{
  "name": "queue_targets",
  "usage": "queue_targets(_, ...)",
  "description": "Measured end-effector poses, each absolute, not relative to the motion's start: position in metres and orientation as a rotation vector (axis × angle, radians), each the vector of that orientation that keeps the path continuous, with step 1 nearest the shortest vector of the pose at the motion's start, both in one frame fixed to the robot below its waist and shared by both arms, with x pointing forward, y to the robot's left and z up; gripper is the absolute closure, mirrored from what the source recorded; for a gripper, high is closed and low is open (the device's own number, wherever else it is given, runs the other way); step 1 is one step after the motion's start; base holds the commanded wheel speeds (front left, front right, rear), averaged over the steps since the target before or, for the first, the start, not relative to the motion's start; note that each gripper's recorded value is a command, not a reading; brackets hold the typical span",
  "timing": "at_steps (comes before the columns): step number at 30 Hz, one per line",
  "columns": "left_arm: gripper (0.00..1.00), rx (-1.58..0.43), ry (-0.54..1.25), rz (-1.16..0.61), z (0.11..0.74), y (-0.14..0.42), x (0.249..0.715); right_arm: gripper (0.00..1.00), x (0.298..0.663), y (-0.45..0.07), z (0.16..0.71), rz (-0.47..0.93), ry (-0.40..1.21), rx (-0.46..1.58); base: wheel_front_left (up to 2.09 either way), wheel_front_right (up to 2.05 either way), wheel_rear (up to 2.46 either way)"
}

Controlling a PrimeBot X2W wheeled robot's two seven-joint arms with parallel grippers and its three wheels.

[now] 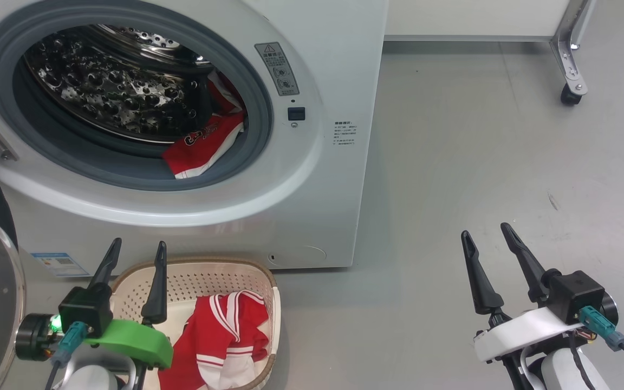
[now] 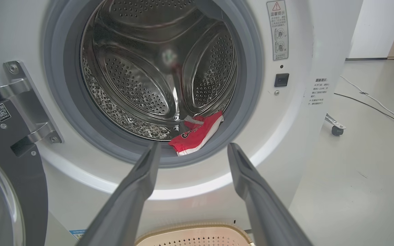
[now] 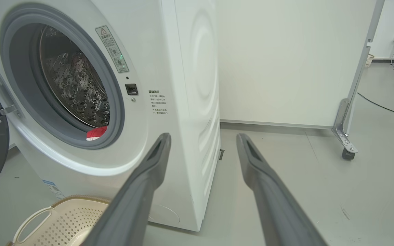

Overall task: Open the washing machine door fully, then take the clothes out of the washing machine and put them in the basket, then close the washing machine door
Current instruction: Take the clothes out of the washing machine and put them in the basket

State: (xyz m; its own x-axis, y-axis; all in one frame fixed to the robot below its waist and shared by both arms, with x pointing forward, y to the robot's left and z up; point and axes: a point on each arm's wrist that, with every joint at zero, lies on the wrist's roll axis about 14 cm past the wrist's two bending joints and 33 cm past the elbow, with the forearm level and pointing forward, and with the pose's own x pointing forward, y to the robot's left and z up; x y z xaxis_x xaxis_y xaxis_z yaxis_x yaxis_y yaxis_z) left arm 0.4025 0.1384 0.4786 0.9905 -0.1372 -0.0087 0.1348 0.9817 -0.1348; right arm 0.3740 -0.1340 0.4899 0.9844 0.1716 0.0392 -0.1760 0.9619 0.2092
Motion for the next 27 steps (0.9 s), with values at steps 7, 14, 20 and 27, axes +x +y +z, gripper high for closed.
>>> queue_targets(7,0.0,-0.135,0.025,-0.136,0.476,0.1383,0.4006,0.0,0.374,-0.1341,0.4895,0.175,-0.02,0.214,0.0,0.0,0.0)
queue_targets(14,0.0,-0.136,0.021,-0.138,0.4773,0.1376,0.4009,0.0,0.3737,-0.1345,0.4899,0.174,-0.021,0.215,0.0,0.0,0.0)
queue_targets(20,0.0,-0.137,0.02,-0.142,0.4777,0.1363,0.4016,0.0,0.3734,-0.1355,0.4894,0.17,-0.02,0.215,0.0,0.0,0.0)
queue_targets(27,0.0,-0.138,0.019,-0.134,0.4773,0.1373,0.4038,0.0,0.3735,-0.135,0.4867,0.17,-0.012,0.216,0.0,0.0,0.0)
